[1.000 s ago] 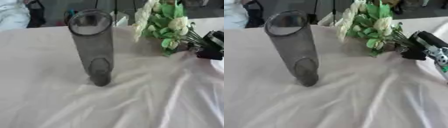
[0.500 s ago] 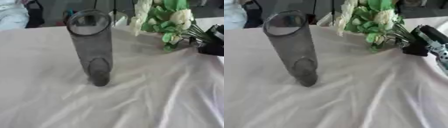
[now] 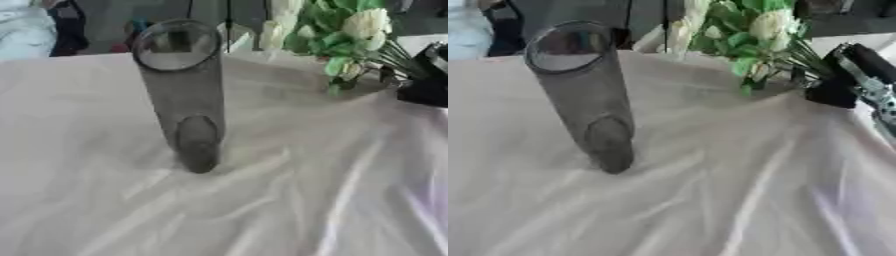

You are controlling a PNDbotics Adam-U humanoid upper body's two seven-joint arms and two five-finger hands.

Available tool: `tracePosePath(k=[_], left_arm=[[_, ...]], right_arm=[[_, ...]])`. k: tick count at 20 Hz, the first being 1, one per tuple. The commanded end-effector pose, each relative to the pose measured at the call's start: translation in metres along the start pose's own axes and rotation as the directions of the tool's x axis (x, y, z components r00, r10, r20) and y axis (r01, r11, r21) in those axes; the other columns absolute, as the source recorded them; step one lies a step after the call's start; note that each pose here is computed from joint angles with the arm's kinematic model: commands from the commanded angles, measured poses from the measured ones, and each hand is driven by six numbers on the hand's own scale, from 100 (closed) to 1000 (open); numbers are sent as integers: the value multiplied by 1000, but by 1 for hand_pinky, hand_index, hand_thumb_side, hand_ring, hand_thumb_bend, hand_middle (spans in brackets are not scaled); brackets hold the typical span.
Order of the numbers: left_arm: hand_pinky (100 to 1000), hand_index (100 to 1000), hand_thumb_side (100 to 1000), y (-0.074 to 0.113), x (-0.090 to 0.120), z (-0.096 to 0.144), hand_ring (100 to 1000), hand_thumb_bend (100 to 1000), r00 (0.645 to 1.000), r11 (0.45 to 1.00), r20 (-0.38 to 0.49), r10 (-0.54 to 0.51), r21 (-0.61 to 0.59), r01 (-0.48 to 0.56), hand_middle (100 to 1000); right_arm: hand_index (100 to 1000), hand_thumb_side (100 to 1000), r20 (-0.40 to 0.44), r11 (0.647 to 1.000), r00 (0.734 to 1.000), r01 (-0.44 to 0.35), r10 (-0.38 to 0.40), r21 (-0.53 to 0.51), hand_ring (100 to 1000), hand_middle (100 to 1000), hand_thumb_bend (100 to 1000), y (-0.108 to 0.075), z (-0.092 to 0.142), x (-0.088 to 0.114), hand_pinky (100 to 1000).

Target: Arrange flowers into the vase.

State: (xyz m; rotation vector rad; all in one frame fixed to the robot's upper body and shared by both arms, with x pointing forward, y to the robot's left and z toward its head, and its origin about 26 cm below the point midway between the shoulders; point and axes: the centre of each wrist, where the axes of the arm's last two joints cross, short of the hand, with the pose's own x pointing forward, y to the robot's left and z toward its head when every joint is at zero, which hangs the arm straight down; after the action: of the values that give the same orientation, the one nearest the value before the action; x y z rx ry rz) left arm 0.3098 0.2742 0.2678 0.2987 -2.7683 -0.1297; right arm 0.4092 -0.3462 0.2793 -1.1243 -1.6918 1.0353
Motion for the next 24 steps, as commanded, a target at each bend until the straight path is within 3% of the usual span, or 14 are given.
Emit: tracePosePath(k=[1, 2, 3, 4, 5, 7, 8, 10, 11, 13, 16, 24], left_arm=[[636, 869, 1000, 3, 5, -6, 786, 100, 999, 1000, 30, -17, -19, 18, 788], [636, 869, 1000, 3, 5, -6, 786, 100, 999, 1000, 31, -17, -19, 18, 788], [636, 869, 1000, 3, 5, -6, 786, 100, 999, 1000, 30, -17, -20, 18, 787], [636, 869, 1000, 3, 5, -6, 786, 100, 999, 1000, 30, -17, -20, 18, 787], [635, 869, 1000, 3, 5, -6, 786, 100, 999, 1000, 30, -18, -21, 18, 787], [635, 869, 1000, 3, 5, -6, 786, 100, 999, 1000, 30, -18, -21, 18, 787], [635, 869, 1000, 3, 5, -6, 785, 100, 999, 1000, 30, -17, -21, 18, 787], [635, 869, 1000, 3, 5, -6, 785, 100, 999, 1000, 30, -18, -21, 18, 787], [634, 870, 1000, 3, 5, -6, 785, 100, 999, 1000, 30, -17, -21, 18, 787], [634, 870, 1000, 3, 5, -6, 785, 100, 999, 1000, 30, -17, -22, 17, 787], [633, 867, 1000, 3, 5, -6, 786, 100, 999, 1000, 29, -16, -24, 17, 787], [631, 867, 1000, 2, 5, -6, 788, 100, 999, 1000, 29, -16, -26, 17, 788]], right_arm=[[100, 681, 4, 996, 999, -45, 46, -71, 100, 299, 100, -27, 0, 1, 100], [100, 681, 4, 996, 999, -45, 46, -75, 100, 299, 100, -28, 0, 2, 100], [100, 691, 4, 996, 999, -46, 46, -82, 129, 400, 100, -28, 0, 2, 100], [100, 691, 5, 995, 999, -46, 47, -90, 129, 400, 100, -28, 0, 2, 100], [100, 765, 5, 994, 999, -47, 48, -95, 121, 372, 100, -28, 0, 2, 100], [100, 779, 9, 992, 999, -50, 52, -119, 121, 364, 100, -29, 0, 3, 100], [100, 869, 11, 990, 998, -53, 55, -129, 124, 354, 100, -29, 0, 3, 100], [100, 869, 15, 985, 997, -72, 75, -157, 124, 354, 100, -30, 0, 4, 100], [100, 913, 15, 981, 996, -83, 87, -174, 151, 370, 100, -31, 0, 4, 100], [100, 917, 12, 973, 993, -110, 114, -205, 151, 370, 100, -32, 0, 5, 100], [171, 904, -5, 963, 989, -142, 145, -229, 168, 381, 100, -28, 0, 4, 100], [180, 884, -10, 962, 987, -159, 161, -221, 178, 376, 100, -25, -1, 3, 100]])
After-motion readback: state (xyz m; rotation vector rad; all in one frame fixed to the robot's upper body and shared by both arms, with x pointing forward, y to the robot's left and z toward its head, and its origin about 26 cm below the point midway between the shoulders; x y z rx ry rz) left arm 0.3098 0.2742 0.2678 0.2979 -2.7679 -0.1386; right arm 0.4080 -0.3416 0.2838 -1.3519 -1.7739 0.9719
